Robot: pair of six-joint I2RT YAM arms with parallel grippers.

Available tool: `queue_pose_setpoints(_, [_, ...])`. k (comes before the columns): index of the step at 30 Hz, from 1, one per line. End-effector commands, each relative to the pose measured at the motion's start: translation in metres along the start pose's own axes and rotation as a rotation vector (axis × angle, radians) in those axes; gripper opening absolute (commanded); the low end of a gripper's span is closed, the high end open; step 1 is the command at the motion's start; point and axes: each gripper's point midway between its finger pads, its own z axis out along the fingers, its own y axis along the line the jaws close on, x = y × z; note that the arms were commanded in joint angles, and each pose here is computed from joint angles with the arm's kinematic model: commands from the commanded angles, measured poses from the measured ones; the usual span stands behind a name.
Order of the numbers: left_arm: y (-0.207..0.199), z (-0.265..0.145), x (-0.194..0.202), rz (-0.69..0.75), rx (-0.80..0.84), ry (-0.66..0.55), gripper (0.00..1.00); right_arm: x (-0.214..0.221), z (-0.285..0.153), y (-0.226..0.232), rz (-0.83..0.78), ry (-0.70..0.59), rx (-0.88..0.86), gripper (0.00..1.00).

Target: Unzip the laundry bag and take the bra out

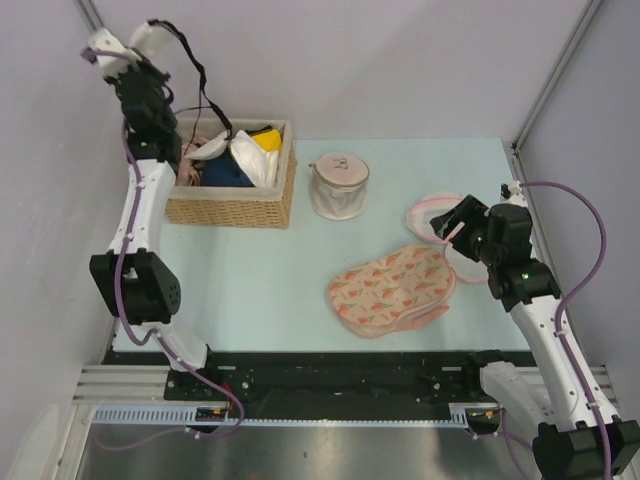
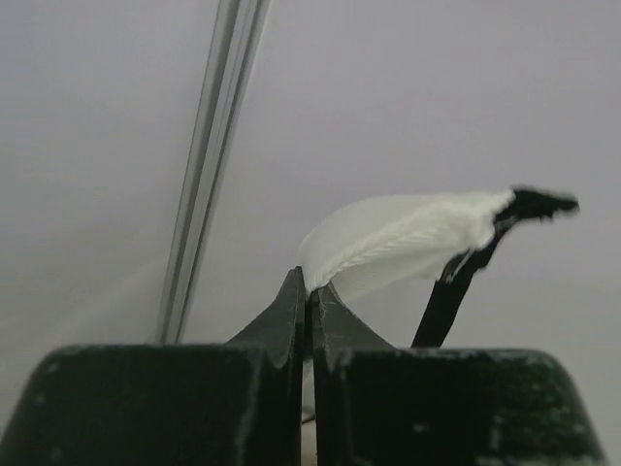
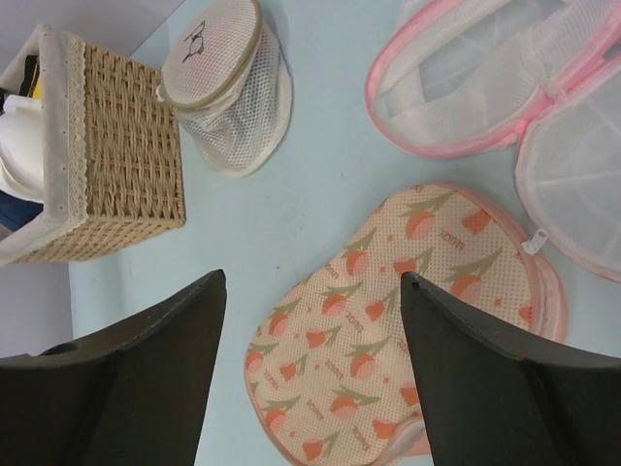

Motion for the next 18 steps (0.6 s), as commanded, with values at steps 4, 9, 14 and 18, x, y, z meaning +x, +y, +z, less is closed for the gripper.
queue_pose_setpoints(4, [0.037, -0.05, 0.082, -0.069, -0.072, 0.14, 0.01, -0.004, 0.002, 0.01, 0.011, -0.012, -0.045, 0.76])
queue_pose_setpoints(9, [0.07, -0.095, 0.137, -0.108, -0.143, 0.247, 0.0, 0.001, 0.003, 0.009, 0.019, -0.002, -0.041, 0.76])
queue_pose_setpoints(14, [0.085, -0.126, 0.119, -0.076, -0.164, 0.216, 0.0, 0.003, 0.005, 0.003, 0.01, 0.004, -0.017, 0.76])
queue_pose_setpoints(18, [0.085, -0.14, 0.082, -0.055, -0.143, 0.159, 0.0, 0.003, 0.008, 0.005, 0.015, 0.01, -0.028, 0.76])
